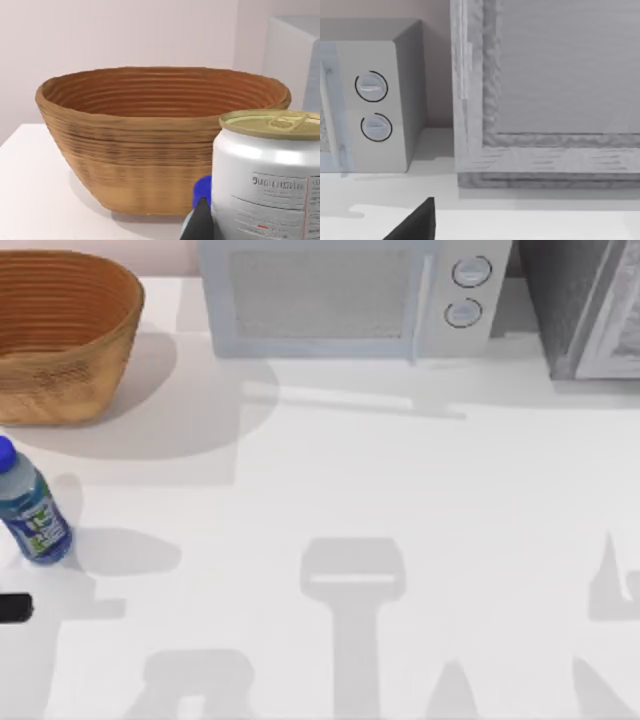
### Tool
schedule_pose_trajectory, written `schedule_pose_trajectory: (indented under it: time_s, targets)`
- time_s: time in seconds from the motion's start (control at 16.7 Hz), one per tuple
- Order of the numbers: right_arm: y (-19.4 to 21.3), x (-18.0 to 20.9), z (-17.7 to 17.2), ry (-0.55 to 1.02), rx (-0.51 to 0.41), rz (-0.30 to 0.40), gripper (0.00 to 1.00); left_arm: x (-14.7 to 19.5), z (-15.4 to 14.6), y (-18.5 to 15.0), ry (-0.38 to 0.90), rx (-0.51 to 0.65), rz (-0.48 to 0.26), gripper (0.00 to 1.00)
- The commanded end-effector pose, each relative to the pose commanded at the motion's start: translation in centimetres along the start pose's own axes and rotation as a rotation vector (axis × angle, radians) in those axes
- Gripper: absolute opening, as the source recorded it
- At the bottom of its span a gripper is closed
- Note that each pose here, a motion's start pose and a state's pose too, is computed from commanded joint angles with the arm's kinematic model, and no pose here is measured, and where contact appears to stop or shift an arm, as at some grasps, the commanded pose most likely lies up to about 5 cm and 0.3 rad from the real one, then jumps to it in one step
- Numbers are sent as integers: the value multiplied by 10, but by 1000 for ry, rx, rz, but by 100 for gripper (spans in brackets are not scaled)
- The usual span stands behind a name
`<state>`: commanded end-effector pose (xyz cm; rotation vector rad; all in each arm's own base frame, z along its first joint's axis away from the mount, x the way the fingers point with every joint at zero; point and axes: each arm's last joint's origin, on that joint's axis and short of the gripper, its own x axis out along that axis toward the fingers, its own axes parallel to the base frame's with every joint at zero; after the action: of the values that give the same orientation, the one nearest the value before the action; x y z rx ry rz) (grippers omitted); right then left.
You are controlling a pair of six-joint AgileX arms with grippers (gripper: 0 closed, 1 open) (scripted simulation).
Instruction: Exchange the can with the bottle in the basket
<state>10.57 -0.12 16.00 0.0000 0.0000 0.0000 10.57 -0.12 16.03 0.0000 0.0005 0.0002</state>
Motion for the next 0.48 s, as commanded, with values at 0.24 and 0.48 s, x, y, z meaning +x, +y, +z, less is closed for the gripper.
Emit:
schedule_pose_trajectory:
  time_s: [0.24,0.48]
  targets:
    - [0,0,0,0,0,0,100,0,0,0,0,0,0,0]
    - [0,0,0,0,0,0,100,1,2,0,9,2,-9,0]
